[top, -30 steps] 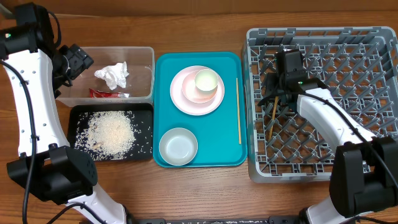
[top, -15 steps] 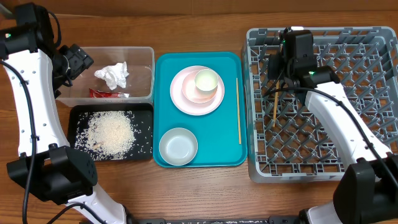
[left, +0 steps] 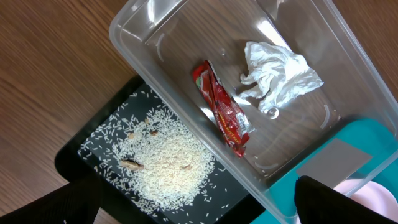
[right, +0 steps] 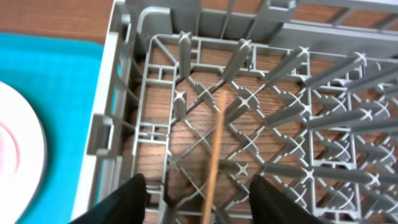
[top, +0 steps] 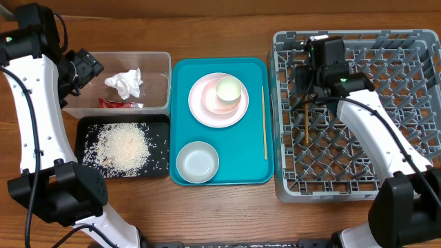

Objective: Sort waste into correct bins and load items into the dishwasher
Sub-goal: 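Raise the right gripper and move it back over the teal tray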

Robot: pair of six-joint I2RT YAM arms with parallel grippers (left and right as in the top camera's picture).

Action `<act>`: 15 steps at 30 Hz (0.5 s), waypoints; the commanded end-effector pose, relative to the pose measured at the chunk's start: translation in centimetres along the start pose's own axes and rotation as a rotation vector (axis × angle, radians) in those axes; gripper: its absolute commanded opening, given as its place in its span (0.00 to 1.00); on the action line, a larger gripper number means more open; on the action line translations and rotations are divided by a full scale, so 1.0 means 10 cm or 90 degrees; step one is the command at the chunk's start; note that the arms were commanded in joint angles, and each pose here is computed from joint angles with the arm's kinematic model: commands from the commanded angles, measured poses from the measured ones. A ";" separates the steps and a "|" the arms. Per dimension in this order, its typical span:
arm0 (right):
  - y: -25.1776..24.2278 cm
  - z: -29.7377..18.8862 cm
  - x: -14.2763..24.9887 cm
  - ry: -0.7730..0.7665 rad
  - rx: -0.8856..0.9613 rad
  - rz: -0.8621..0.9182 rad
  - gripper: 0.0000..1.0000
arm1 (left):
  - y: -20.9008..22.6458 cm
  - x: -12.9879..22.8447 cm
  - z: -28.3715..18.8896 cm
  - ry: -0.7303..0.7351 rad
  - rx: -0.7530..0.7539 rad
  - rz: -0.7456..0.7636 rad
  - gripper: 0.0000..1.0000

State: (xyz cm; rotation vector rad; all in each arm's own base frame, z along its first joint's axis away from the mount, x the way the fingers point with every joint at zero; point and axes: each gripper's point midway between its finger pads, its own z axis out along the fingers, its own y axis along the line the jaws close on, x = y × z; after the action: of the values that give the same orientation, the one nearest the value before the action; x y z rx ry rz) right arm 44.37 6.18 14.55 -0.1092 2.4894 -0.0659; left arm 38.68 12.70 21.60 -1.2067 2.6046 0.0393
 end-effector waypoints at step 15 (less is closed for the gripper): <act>0.75 -0.40 -0.10 -0.037 -0.138 -0.046 0.57 | 0.00 -0.02 -0.03 -0.009 -0.003 0.010 1.00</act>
State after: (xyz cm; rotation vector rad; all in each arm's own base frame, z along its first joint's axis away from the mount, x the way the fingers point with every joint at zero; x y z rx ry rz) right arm 43.36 9.98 14.46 -0.2051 2.4991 0.0175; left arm 38.68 12.70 21.60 -1.2063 2.6047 0.0399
